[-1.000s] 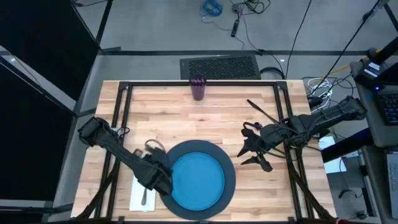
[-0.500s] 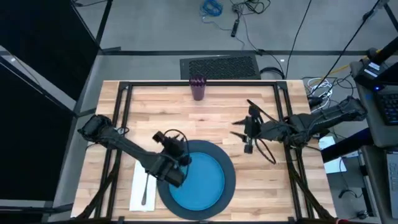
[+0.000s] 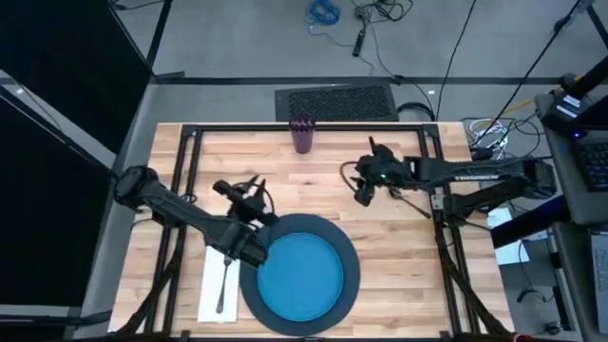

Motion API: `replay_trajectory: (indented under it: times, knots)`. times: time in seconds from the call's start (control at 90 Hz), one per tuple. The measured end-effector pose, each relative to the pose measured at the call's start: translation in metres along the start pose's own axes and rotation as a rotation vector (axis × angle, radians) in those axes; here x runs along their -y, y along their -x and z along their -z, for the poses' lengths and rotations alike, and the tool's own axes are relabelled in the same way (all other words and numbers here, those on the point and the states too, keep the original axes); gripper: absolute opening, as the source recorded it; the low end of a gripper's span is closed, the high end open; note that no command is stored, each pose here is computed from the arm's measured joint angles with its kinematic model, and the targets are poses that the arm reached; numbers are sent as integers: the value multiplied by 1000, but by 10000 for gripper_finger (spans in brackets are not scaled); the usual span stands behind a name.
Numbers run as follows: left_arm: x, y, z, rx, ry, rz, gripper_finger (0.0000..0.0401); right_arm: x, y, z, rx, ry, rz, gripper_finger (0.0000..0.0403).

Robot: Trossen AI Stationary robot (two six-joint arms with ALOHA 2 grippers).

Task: Set table place
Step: Put the black table knife to the right of the dark blue placemat

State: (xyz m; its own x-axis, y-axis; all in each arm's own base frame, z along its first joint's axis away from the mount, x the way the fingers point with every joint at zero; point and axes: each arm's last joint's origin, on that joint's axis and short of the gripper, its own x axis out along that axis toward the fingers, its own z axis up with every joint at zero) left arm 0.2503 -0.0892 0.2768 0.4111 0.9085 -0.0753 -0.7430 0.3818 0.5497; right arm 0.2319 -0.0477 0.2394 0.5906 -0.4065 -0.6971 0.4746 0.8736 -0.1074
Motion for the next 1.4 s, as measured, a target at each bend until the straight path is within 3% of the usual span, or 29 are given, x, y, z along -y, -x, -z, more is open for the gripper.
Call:
replay_trajectory:
  times: [0.267, 0.422, 0.611, 0.844, 0.9, 0.967, 1.067, 1.178, 1.311, 1.4]
  knots:
    - [-44, 5, 52, 20, 265, 34, 84, 26, 4, 32, -351, -97, 134, 148]
    - [-48, 19, 53, 95, 358, 103, 84, 42, 10, 44, -487, -160, 205, 148]
    - [-44, 27, 38, 119, 326, 129, 84, 63, 9, 47, -554, -202, 206, 148]
    - [-26, 21, 27, -7, 248, 182, 84, 86, 8, 51, -596, -278, 155, 148]
    - [-18, 15, 20, -61, 220, 237, 84, 90, 8, 52, -597, -292, 164, 148]
    - [-6, 6, 6, -107, 183, 382, 84, 93, 8, 52, -599, -304, 171, 148]
    - [15, -5, -16, -1, 123, 574, 84, 94, 8, 52, -599, -313, 174, 148]
    - [23, -15, -28, 110, 84, 560, 84, 94, 8, 53, -600, -312, 173, 148]
    - [22, -28, -28, 108, 79, 539, 84, 94, 8, 53, -601, -305, 170, 148]
    - [26, -42, -21, 140, 95, 614, 84, 94, 8, 53, -603, -297, 168, 148]
